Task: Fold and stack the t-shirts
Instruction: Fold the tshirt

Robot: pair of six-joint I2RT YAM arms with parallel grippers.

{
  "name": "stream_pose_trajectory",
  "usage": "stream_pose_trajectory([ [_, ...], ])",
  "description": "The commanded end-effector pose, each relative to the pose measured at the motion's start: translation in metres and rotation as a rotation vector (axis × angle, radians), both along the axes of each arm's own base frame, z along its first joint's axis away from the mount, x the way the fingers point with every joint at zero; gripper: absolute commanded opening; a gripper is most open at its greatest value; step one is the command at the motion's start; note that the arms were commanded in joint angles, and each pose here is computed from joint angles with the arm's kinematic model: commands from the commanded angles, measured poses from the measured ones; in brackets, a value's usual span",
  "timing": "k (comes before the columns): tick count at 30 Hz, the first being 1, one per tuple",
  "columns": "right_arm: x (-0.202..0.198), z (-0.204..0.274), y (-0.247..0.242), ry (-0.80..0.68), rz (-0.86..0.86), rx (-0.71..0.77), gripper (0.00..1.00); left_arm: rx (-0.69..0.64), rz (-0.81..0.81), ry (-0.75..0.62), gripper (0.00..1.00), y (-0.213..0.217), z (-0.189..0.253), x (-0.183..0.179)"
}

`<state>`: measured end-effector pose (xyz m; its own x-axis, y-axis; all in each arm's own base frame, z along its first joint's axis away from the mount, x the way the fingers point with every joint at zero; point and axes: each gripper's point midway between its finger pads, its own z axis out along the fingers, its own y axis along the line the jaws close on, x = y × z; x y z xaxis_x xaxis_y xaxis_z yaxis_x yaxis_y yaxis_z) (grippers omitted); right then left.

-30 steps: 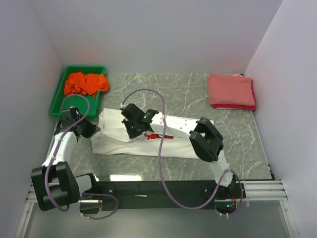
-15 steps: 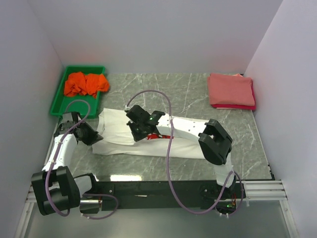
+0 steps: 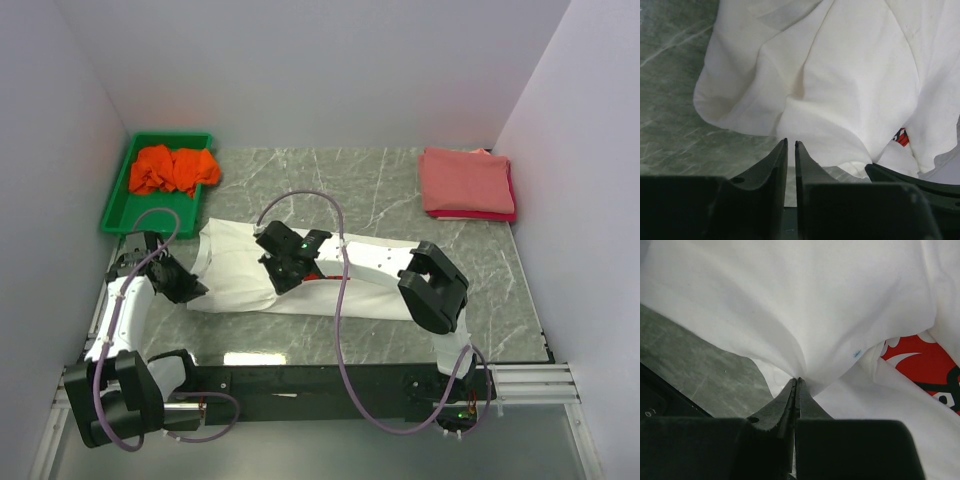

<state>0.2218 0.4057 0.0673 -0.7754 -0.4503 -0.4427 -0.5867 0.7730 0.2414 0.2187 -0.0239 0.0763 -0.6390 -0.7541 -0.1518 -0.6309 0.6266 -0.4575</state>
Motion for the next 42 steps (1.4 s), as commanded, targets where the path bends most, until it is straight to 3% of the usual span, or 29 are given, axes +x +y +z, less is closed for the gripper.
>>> stream_pose_trajectory([
  [1,-0.009,0.001,-0.006,0.013,0.026,-0.021,0.0,0.051,0.009,-0.012,0.2,0.007,0.007,-0.004],
  [6,-0.008,0.008,-0.005,0.006,0.02,-0.025,0.29,0.103,0.045,-0.081,0.43,0.017,0.032,0.005],
  [9,0.001,0.019,-0.015,-0.03,-0.023,-0.03,0.37,0.14,0.082,-0.162,0.52,0.025,0.057,0.02],
  [18,0.042,0.035,-0.084,-0.078,-0.225,-0.029,0.39,0.059,0.023,-0.255,0.55,0.005,0.07,0.074],
  [21,0.064,0.034,-0.117,-0.086,-0.312,-0.027,0.39,0.044,-0.071,-0.262,0.55,-0.028,0.066,0.087],
  [32,0.146,0.005,-0.203,-0.051,-0.579,-0.028,0.39,-0.06,-0.189,-0.115,0.53,-0.072,0.0,0.109],
  [42,0.122,-0.05,-0.238,0.18,-0.714,-0.091,0.38,0.018,-0.245,-0.031,0.51,-0.068,-0.048,0.143],
])
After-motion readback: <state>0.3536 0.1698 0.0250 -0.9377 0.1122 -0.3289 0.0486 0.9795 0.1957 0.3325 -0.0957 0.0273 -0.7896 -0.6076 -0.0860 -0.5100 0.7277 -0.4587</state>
